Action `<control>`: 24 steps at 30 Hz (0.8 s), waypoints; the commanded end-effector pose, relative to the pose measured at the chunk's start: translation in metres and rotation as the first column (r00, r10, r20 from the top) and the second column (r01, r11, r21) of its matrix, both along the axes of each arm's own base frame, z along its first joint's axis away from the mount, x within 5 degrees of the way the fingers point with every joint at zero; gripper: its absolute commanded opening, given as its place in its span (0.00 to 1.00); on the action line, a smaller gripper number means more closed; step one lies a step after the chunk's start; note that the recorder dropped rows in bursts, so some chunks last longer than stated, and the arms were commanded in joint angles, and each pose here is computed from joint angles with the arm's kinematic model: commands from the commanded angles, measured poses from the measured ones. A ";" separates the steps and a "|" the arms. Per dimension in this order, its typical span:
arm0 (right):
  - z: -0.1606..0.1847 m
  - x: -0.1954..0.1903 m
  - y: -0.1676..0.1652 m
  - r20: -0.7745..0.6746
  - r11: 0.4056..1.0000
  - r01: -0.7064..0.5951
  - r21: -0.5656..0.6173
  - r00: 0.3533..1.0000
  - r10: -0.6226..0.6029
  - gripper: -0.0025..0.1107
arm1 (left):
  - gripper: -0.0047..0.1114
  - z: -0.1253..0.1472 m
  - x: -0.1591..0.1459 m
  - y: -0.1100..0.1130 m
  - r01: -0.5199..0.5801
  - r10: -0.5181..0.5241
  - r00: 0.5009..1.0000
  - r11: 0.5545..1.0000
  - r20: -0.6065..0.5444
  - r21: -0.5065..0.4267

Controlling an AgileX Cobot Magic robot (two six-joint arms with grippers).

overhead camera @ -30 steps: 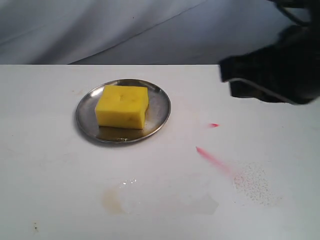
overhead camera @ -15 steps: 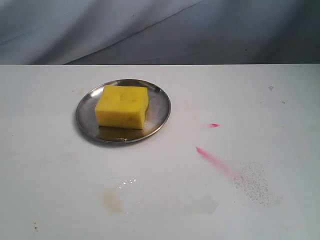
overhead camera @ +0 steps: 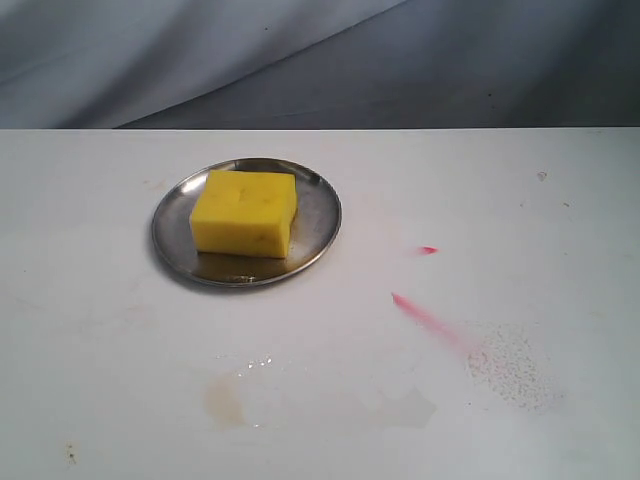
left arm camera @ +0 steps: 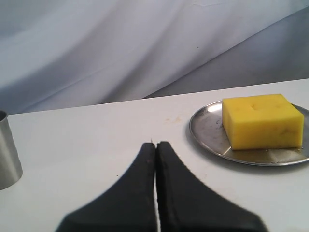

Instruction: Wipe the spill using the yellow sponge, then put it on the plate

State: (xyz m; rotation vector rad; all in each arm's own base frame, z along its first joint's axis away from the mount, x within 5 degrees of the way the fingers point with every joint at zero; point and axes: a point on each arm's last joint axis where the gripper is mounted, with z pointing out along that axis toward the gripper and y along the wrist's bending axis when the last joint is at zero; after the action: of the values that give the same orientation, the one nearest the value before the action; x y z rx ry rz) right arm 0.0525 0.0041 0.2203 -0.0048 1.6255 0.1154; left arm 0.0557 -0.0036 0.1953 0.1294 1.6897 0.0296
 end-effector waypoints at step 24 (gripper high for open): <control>-0.019 0.004 0.001 0.013 0.997 -0.013 -0.081 1.000 0.014 0.02 | 0.04 -0.001 0.000 0.000 0.005 -0.005 1.000 1.000 0.006 -0.006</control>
State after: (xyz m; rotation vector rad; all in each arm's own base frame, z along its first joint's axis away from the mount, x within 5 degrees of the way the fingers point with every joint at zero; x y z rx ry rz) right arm 0.0563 0.0048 0.2012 -0.0762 1.6223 0.0564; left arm 0.0557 -0.0036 0.1953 0.1294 1.6897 0.0296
